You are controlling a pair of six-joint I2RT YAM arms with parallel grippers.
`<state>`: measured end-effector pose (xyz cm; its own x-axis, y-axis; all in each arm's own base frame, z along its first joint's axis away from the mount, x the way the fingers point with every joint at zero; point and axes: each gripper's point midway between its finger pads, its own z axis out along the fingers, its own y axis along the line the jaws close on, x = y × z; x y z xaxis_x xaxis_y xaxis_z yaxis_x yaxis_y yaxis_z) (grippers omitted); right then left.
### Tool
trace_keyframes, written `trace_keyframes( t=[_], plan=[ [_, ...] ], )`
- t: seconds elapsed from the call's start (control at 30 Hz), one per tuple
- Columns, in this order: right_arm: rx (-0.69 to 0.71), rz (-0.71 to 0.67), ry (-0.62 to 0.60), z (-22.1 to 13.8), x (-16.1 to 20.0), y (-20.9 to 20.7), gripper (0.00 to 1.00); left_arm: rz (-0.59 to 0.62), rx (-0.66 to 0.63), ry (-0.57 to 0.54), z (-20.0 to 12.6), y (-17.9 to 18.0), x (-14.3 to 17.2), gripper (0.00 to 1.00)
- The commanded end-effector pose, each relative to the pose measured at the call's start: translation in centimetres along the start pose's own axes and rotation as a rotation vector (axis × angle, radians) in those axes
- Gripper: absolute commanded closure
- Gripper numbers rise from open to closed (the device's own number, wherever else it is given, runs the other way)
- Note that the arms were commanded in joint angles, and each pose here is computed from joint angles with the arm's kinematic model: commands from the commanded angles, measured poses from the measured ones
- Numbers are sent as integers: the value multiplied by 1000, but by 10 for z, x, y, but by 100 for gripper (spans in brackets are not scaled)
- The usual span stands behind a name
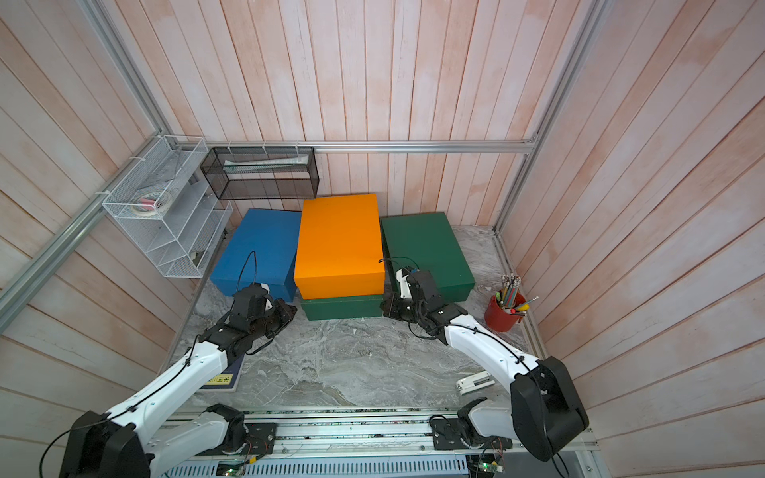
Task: Stack the shoeboxes
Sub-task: Move the shoeboxes to the center of the board, then pick up the shoebox from the center of the board.
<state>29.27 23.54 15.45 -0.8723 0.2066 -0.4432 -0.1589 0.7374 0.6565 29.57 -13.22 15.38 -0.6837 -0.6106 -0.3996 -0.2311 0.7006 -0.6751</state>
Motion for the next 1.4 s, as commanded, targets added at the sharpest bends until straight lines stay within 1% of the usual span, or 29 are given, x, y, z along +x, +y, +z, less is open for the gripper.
trace_keyframes(
  t=[0.0,0.07,0.13,0.23,0.3,0.4,0.47,0.5,0.57,0.63,0.67,0.7,0.77,0.83,0.93,1.03,1.17,1.23,1.37],
  plan=[
    [102,-27,-15,-23,-8,-13,100,23,-31,-74,-36,-13,-4,88],
    [127,-27,-42,-38,-19,-18,100,35,-10,-112,-54,-26,-4,88],
    [160,-32,-76,-53,-33,-24,100,40,30,-131,-64,-42,-3,88],
    [215,-42,-166,-82,-67,-34,100,84,113,-114,-63,-80,8,88],
    [244,-40,-218,-99,-91,-43,100,159,157,-81,-52,-114,24,88],
    [259,-29,-267,-120,-125,-56,100,328,185,-36,-36,-172,53,85],
    [268,-9,-301,-131,-146,-69,100,450,216,-13,-29,-214,78,74],
    [269,1,-311,-134,-153,-75,100,494,222,-1,-25,-227,88,70],
    [263,25,-330,-141,-169,-89,84,558,234,22,-15,-252,105,57],
    [242,60,-328,-145,-181,-103,64,585,240,46,-5,-266,117,46],
    [222,81,-319,-144,-186,-109,58,591,239,59,0,-271,123,38],
    [209,95,-312,-144,-191,-115,55,591,245,71,4,-274,128,33],
    [208,125,-291,-139,-200,-130,50,584,261,101,12,-281,138,26],
    [232,130,-283,-136,-208,-141,46,580,279,132,20,-287,147,21],
    [272,140,-300,-132,-220,-154,42,587,288,170,31,-295,163,18],
    [293,161,-331,-130,-228,-163,41,604,285,198,48,-300,182,18],
    [319,170,-348,-127,-236,-172,41,591,262,257,81,-296,208,18],
    [316,173,-342,-124,-238,-175,41,587,248,254,98,-294,215,17],
    [328,161,-333,-119,-242,-181,41,570,177,237,128,-286,213,15]
  ],
)
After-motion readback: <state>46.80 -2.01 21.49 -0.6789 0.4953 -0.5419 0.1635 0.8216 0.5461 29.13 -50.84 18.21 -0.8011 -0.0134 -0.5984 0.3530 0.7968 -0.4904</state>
